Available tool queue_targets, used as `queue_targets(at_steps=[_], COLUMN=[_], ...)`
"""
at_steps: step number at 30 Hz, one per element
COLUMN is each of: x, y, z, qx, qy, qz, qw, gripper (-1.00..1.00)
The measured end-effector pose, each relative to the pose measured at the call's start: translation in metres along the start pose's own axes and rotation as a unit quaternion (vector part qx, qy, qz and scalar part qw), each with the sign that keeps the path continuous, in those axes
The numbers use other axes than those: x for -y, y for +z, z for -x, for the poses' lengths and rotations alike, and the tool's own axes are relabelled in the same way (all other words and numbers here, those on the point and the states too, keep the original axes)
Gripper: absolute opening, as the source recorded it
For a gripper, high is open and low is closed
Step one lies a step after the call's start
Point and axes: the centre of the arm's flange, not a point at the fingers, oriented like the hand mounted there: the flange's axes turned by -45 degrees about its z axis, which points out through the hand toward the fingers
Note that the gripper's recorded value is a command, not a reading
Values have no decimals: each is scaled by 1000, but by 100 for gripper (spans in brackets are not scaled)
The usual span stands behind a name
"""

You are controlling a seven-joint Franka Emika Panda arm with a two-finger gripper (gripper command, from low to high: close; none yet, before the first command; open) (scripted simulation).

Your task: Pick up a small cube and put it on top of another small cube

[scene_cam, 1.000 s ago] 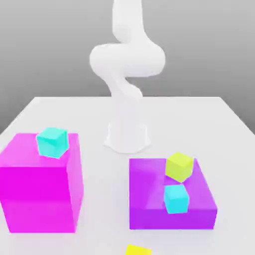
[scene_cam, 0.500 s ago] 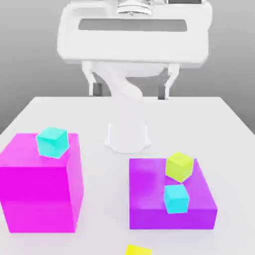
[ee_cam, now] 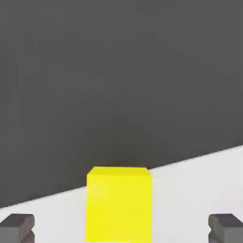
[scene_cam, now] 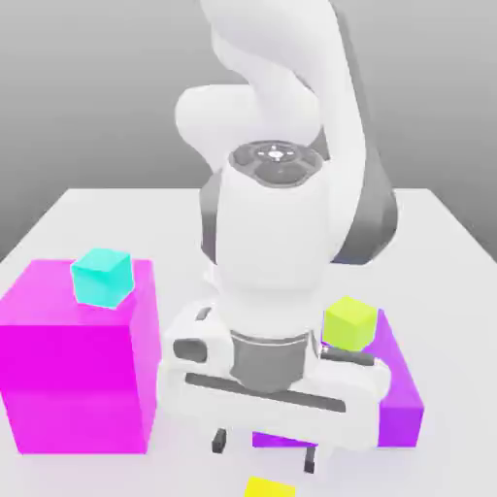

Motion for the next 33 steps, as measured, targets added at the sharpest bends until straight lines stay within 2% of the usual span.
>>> queue_targets(at_steps=[3,4,11,16,25,33], x=[0,0,0,-6,-114,-187], y=[45,55,55,-8,-125,-218], z=[1,2,2,1,9,58], qx=[4,5,4,4,0,2], qy=[1,1,1,7,110,192], qz=[0,0,0,3,32,22], qw=[1000,1000,1000,1000,993,981], gripper=[0,-100,-100,-100,-100,-100])
